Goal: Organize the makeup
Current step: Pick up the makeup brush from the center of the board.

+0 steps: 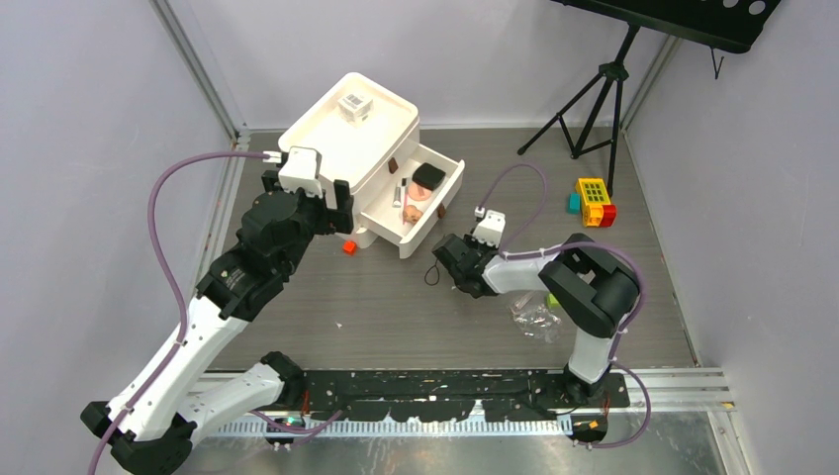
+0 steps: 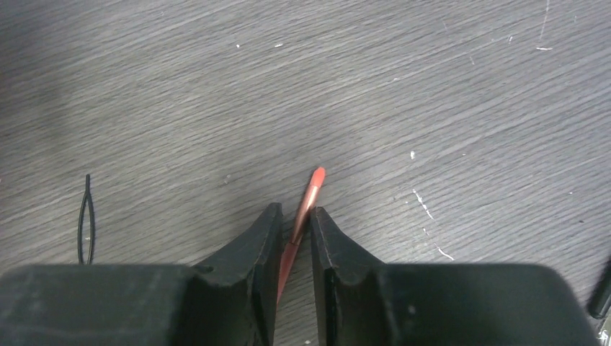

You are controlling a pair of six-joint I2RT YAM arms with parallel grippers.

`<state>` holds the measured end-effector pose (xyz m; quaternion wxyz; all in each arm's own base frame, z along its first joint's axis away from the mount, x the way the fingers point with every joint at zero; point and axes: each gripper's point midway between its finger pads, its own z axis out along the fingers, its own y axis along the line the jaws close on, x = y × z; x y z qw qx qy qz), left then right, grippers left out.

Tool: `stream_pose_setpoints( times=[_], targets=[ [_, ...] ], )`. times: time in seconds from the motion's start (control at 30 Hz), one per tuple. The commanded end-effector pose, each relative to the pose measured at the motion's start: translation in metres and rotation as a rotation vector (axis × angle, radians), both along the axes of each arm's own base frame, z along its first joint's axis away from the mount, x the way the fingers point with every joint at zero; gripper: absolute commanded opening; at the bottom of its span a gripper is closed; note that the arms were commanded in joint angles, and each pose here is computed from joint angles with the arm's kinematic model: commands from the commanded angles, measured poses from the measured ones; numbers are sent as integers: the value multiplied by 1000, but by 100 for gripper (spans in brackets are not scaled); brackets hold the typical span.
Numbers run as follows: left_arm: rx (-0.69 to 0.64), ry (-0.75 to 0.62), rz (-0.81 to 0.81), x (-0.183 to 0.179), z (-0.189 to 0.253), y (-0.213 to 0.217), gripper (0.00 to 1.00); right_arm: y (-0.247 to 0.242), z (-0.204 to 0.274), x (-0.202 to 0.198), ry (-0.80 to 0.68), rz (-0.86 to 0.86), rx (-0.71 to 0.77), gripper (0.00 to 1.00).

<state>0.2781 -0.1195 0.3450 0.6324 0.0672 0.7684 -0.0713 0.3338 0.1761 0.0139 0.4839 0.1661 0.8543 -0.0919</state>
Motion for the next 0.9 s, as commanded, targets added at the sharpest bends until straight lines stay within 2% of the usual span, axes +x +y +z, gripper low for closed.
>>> stream_pose_setpoints(
  times=[0.0,0.23,0.43,0.87],
  targets=[
    [-52,-43,-9,1,13,-4,90,-37,-69,-61,274,17,-123,23],
    [-58,-38,-17,2,12,-6,90,-39,-71,-59,253,15,-131,1],
    [-75,-31,-40,0,11,-11,90,-31,-45,-48,168,36,-136,0],
    [-77,-38,-35,0,13,-9,89,-13,98,-29,-77,109,54,0]
  ],
)
